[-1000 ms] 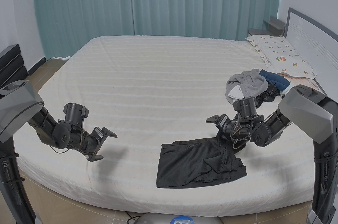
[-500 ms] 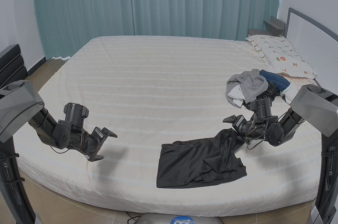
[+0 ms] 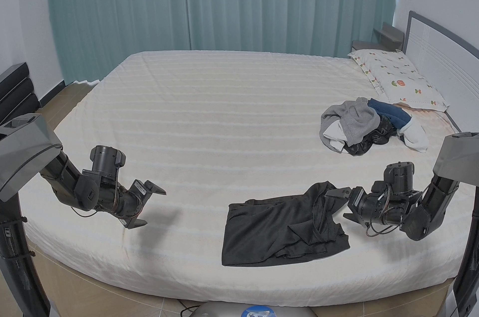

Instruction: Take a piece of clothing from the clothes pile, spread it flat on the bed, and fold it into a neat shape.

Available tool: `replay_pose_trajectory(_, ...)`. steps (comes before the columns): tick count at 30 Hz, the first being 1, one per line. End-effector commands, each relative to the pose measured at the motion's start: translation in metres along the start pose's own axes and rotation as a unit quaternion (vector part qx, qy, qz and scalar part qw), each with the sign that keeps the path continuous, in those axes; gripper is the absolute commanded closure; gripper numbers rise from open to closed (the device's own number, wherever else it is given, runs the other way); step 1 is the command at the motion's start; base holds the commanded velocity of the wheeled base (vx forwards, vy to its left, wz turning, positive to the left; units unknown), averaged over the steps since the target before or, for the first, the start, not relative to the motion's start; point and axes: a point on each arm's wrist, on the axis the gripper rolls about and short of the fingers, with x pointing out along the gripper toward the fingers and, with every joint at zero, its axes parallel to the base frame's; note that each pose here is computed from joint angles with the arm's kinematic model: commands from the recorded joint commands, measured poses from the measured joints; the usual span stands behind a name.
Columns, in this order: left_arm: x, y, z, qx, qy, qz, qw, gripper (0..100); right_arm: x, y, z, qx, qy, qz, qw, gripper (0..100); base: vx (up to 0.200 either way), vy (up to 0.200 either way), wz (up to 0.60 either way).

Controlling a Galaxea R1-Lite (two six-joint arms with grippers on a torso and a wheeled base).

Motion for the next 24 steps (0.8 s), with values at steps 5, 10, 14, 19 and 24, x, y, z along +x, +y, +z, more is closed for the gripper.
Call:
replay_pose_trajectory(5,0.001,0.001,0.0,0.0,0.0,0.001,1.0,0,-0.001,-0.012,-0.03,-0.039,0.054,-0.005,0.9978,0,0.0,0.0,0.0)
replay_pose_trajectory(10,0.001,0.0,-0.001,0.001,0.001,0.001,1.0,0,0.011,-0.01,-0.039,-0.054,0.062,0.004,0.9966,0,0.0,0.0,0.0)
replay_pose_trajectory(14,0.001,0.001,0.0,0.001,0.0,0.001,1.0,0,0.02,-0.012,-0.04,-0.064,0.055,0.013,0.9964,0,0.0,0.0,0.0)
replay_pose_trajectory(19,0.001,0.001,0.0,0.001,0.0,0.001,1.0,0,0.022,-0.018,-0.046,-0.087,0.065,0.004,0.994,100,0.0,0.0,0.0)
replay_pose_trajectory(24,0.001,0.001,0.0,0.001,0.0,0.001,1.0,0,0.015,-0.023,-0.047,-0.113,0.069,-0.004,0.9912,100,0.0,0.0,0.0)
